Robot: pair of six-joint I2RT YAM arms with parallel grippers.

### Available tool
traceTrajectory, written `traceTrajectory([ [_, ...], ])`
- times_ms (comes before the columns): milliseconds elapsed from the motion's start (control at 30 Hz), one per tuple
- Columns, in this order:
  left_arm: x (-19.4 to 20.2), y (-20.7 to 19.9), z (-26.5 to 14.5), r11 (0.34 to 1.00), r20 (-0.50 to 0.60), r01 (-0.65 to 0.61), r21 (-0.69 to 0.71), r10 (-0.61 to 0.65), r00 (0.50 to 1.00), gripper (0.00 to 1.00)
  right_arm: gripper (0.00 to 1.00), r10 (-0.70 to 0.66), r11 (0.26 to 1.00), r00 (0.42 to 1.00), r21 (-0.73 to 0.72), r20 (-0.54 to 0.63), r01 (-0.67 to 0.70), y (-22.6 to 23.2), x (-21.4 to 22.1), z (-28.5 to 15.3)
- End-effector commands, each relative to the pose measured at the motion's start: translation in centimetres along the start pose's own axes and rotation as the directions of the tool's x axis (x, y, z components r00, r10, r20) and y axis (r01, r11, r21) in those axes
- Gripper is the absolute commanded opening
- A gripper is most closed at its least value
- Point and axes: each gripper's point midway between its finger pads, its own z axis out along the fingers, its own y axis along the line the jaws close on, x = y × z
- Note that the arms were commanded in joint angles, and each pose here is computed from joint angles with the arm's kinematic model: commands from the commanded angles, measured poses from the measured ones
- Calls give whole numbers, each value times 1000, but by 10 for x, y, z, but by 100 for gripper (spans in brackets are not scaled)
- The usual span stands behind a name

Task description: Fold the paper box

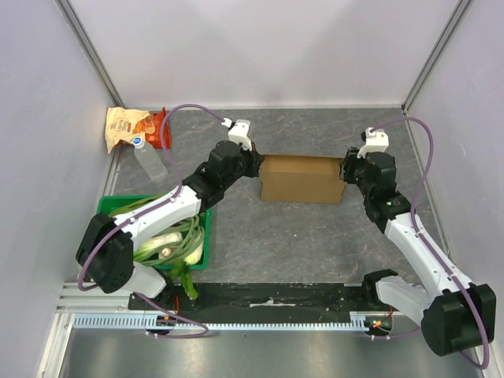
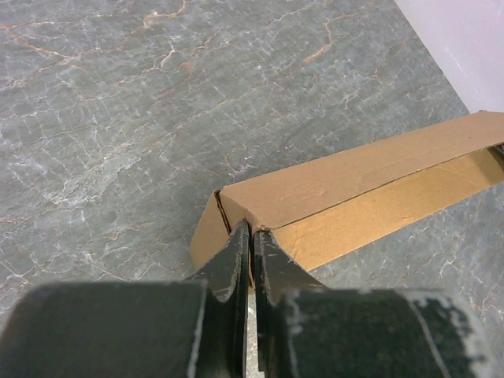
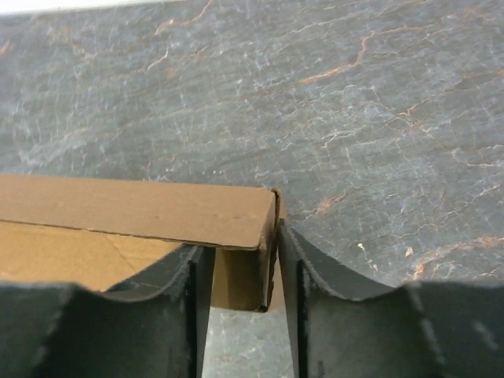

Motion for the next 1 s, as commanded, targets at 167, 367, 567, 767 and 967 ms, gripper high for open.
traceTrajectory([
  [167, 9, 2, 4, 1000, -43, 3, -16, -4, 999, 2, 81, -39, 996, 978, -92, -205, 21, 17, -3, -35],
  [367, 8, -2, 4, 1000, -51, 19, 0, -19, 999, 2, 81, -74, 995, 982, -73, -175, 62, 11, -15, -45],
  [567, 5, -1, 5, 1000, -56, 14, -15, -15, 998, 2, 62, -95, 995, 982, -39, -160, 90, 3, -16, -43],
  [767, 9, 0, 5, 1000, -69, 11, -15, -12, 998, 2, 30, -87, 996, 986, -38, -139, 82, 3, -17, -47],
  [967, 26, 1, 4, 1000, -86, 13, -24, -15, 996, 2, 0, -77, 996, 983, -57, -167, 68, 7, -3, -36],
])
